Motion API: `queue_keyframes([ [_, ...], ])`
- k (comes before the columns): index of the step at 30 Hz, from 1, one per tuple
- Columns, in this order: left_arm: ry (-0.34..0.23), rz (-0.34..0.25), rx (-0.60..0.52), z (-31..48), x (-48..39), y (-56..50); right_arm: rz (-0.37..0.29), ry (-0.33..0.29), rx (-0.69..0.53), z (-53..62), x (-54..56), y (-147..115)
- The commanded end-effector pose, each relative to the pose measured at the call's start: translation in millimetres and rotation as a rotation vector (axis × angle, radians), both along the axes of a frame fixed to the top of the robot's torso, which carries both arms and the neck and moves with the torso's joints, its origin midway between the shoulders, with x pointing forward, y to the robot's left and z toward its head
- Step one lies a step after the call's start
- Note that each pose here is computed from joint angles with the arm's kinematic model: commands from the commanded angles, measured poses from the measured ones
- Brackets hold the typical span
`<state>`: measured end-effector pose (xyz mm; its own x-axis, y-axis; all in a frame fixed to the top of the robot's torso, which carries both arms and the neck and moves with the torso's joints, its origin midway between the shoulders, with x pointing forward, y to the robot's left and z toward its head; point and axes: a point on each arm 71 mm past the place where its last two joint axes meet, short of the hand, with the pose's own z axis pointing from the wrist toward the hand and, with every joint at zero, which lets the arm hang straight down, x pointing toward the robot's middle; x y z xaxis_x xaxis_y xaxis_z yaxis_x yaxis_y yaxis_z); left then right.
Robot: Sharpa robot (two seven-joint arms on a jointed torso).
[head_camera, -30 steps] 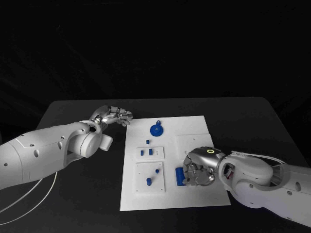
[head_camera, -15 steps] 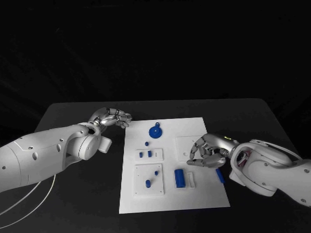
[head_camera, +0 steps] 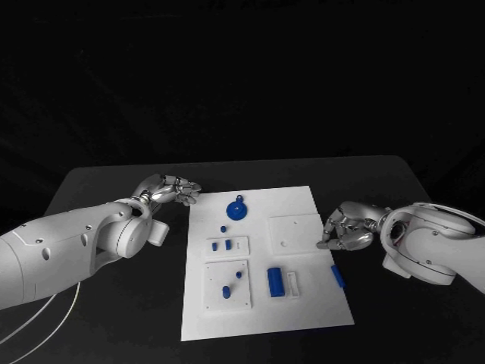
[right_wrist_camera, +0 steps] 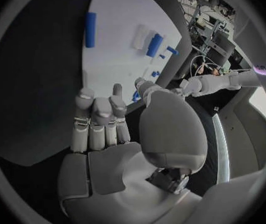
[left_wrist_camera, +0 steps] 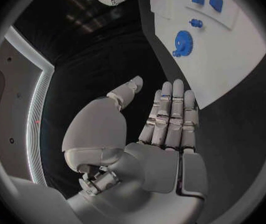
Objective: Assemble the parts on the task board
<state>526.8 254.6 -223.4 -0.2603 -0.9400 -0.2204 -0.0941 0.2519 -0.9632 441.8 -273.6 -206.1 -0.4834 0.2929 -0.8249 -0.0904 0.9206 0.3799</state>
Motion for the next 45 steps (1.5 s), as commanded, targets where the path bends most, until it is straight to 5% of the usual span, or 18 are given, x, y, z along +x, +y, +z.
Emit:
queue_keyframes([
  [1, -0.010, -0.012, -0.011, 0.1, -0.3, -2.8, -0.031, 0.192, -0.186, -14.7, -5.6, -15],
  [10, -0.033, -0.031, -0.023, 0.4, -0.3, -6.1, -0.054, 0.240, -0.321, -18.3, -12.3, -30],
  [20, -0.042, -0.018, -0.027, 0.5, 0.0, -5.6, -0.029, 0.216, -0.335, -22.5, -18.8, -23],
  [28, -0.040, -0.015, -0.026, 0.5, -0.2, -3.7, -0.002, 0.211, -0.315, -40.0, -23.9, -8],
  [45, -0.036, -0.015, -0.026, 0.3, -0.3, -3.2, 0.032, 0.194, -0.337, -55.7, -25.3, 5],
])
